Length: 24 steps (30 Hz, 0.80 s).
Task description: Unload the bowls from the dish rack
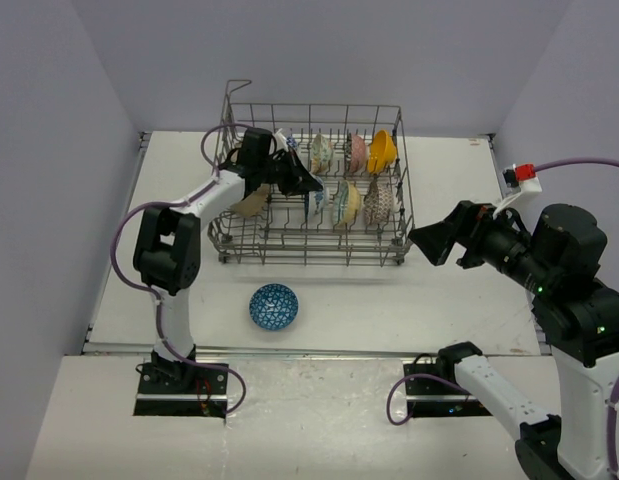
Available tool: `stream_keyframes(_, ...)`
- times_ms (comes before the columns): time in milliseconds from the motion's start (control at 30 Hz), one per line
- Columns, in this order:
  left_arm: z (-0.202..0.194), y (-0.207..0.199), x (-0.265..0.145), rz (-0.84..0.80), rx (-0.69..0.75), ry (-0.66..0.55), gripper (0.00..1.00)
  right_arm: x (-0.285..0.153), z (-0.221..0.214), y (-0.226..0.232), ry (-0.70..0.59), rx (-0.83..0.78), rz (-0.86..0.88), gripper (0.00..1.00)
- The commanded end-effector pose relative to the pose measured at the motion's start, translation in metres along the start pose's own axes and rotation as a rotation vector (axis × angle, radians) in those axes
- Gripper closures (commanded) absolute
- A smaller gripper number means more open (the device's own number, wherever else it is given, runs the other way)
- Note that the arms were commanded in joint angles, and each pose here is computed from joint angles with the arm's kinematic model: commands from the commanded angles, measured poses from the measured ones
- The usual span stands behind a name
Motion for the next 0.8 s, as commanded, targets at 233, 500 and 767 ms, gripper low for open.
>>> stream_keyframes(233,0.011,-0.091,-0.065,-0.264,0.122,-0.106,1.00,-0.004,0.009,0.006,-0.050,-0.018,0.027,0.01)
stream_keyframes(500,0.013,-0.106,-0.072,-0.339,0.115,-0.138,1.00,-0.005,0.008,0.006,-0.050,-0.014,0.034,0.01)
stream_keyframes(767,0.016,-0.118,-0.079,-0.424,0.081,-0.147,1.00,-0.006,0.006,0.006,-0.049,-0.008,0.035,0.01)
Point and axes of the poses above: each gripper's point midway between its finger pads, its own x axis out along the fingers, its own y axis along the line the jaws close on, z = x × y, the point moved 8 cm from there along -x, back along the fingers, and after that the axes turned 2 degrees about -x, right-handed, at the moved point
